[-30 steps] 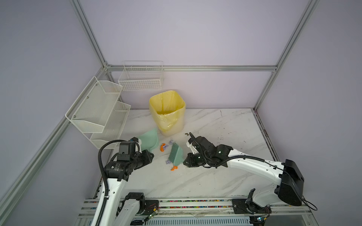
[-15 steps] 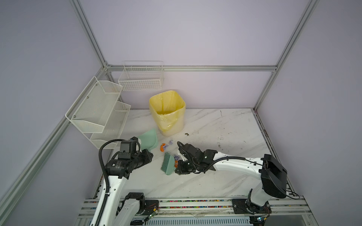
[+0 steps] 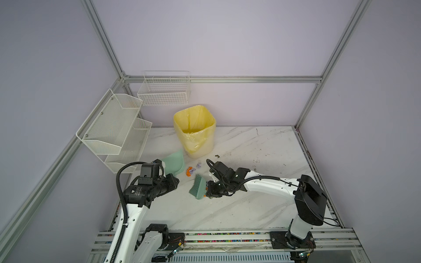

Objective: Sweep away the paper scraps from the table
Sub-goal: 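Set the dustpan by the scraps with the left gripper while the right raises the brush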

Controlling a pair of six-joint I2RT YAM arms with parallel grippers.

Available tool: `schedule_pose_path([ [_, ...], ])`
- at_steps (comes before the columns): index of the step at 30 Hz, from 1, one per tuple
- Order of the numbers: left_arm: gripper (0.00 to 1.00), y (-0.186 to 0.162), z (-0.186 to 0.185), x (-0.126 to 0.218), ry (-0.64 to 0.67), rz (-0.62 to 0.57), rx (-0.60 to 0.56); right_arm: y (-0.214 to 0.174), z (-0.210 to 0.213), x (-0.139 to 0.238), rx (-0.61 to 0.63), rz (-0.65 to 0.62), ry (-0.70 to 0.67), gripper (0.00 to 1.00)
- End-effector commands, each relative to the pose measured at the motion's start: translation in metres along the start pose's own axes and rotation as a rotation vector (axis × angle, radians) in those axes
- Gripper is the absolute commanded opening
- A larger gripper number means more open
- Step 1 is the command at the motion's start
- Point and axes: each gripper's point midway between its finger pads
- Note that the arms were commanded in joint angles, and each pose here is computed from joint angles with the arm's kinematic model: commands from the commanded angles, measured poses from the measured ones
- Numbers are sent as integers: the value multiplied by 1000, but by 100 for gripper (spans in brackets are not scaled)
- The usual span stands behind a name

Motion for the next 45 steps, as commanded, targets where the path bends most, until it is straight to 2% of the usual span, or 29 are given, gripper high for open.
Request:
schedule_pose_path([
  [1, 13, -4, -8, -8, -55, 7, 3, -3, -35, 15, -37, 20, -79, 0],
  [5, 12, -5, -19, -13, -93, 4, 21, 1, -70, 32, -61, 18, -141, 0],
  [11, 12, -19, -33, -23, -94, 17, -18, 0, -122, 69, -111, -7, -210, 0],
  [16, 12, -36, -47, -39, -97, 62, -52, 8, -146, 103, -139, -63, -229, 0],
  [20, 12, -48, -66, -45, -106, 75, -89, 24, -136, 131, -123, -135, -192, 0],
  [30, 11, -92, -99, -54, -93, 107, -248, 47, -101, 172, -100, -230, -80, 0],
  [38, 11, -131, -115, -60, -87, 180, -356, 67, -102, 195, -92, -310, -87, 0],
  [45, 11, -154, -120, -67, -67, 237, -417, 72, -122, 201, -112, -330, -125, 0],
])
Point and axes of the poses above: each gripper's point midway between its finger pads, its own x axis back along the fingers, its own z axis along the line the jaws close on, y = z × x, and after that the axes turned 1 degree about -x, right-handed
